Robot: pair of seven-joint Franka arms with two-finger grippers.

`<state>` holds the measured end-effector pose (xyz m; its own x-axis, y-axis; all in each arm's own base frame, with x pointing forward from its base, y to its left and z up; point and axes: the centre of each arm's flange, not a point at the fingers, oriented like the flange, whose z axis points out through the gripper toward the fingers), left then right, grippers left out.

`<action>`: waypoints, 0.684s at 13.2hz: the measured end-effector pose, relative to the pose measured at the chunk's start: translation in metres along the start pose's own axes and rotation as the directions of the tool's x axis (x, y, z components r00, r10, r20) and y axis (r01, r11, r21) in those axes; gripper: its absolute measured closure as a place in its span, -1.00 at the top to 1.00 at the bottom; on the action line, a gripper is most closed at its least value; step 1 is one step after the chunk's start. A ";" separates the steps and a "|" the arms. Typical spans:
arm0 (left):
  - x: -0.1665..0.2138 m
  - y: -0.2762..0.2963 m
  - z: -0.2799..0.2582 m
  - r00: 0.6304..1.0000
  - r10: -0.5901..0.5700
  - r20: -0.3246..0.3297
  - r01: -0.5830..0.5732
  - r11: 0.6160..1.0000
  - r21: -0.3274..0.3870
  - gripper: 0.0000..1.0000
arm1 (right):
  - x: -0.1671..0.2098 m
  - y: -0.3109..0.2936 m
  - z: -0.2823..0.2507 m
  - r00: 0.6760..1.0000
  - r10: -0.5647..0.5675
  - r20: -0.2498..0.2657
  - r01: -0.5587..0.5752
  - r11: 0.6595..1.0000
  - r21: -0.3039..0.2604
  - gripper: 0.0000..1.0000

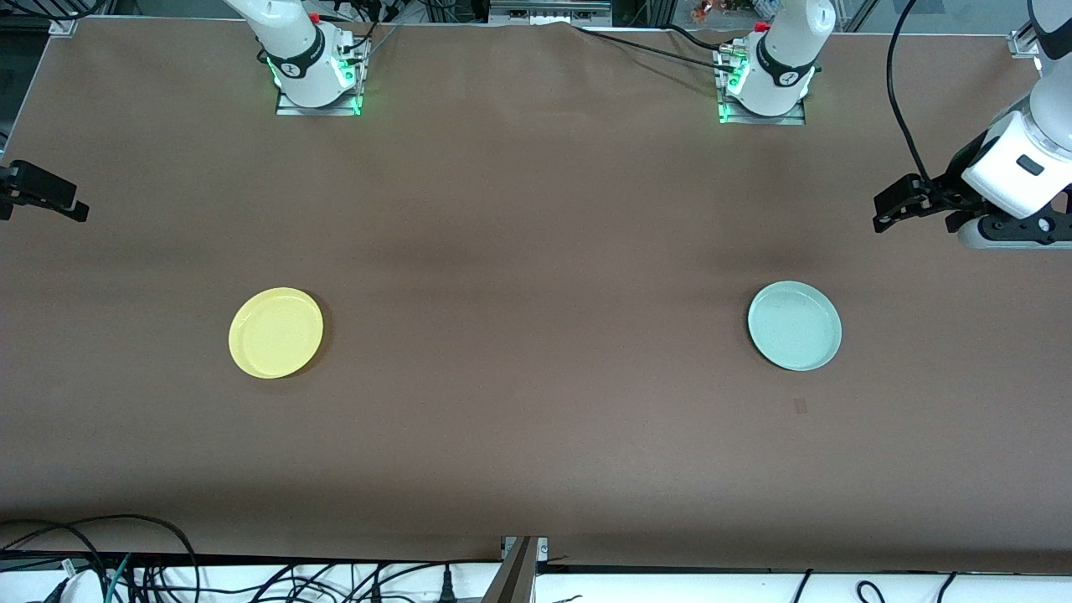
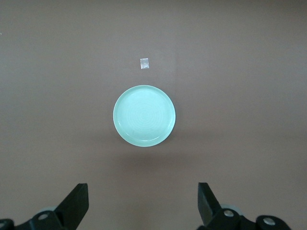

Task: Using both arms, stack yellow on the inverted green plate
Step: 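Move the left gripper down to the rim of the green plate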

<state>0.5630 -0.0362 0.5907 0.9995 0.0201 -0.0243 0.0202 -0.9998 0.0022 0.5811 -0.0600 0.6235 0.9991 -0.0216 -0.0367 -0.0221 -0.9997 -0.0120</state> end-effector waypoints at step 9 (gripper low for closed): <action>-0.001 0.000 0.004 1.000 0.003 0.029 -0.003 1.000 0.002 1.00 | 0.000 0.000 0.004 1.000 0.000 0.011 0.000 1.000 0.001 1.00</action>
<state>0.5620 -0.0364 0.5868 0.9984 0.0174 -0.0530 0.0174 -0.9998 0.0005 0.5814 -0.0601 0.6191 0.9987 -0.0211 -0.0472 -0.0217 -0.9997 -0.0128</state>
